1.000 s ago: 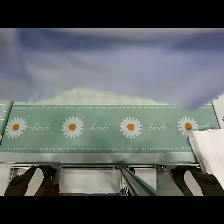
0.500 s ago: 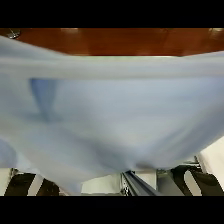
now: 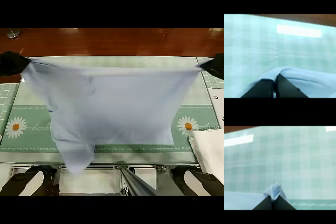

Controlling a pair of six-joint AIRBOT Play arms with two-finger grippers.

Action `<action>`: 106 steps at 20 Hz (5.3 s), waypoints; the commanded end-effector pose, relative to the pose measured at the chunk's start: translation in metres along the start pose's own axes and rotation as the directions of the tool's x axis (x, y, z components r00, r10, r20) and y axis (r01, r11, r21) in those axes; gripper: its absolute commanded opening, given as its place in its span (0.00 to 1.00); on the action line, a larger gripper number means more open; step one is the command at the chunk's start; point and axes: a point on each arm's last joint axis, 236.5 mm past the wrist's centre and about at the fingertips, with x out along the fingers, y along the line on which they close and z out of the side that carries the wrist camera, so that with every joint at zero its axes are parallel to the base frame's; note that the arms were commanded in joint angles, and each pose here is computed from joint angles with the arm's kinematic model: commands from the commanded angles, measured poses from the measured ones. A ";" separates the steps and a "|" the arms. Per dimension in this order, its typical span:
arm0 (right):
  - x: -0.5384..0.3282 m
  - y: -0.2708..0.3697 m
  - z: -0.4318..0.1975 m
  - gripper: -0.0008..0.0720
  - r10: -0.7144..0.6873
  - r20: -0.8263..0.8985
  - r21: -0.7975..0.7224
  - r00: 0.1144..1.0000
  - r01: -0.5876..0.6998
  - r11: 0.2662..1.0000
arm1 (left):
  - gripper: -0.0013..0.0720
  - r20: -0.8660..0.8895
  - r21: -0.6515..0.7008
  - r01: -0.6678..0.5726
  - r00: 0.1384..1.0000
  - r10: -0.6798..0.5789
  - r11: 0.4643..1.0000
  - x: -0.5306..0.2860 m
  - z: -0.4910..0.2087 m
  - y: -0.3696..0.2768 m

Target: Fold the shirts.

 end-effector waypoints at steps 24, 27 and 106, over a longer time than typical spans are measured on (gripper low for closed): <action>0.205 -0.098 -0.100 0.04 0.097 -0.628 0.161 0.772 0.007 0.987 | 0.05 -0.647 -0.156 -0.111 0.763 -0.016 0.981 0.120 -0.162 0.092; 0.218 -0.091 -0.108 0.04 0.106 -0.639 0.164 0.762 0.001 0.986 | 0.05 -0.666 -0.189 -0.123 0.745 -0.035 0.974 0.126 -0.185 0.093; 0.228 -0.041 -0.085 0.04 0.254 -0.359 0.400 0.898 -0.098 0.911 | 0.05 -0.394 -0.426 0.027 0.894 -0.212 0.904 0.157 -0.136 0.095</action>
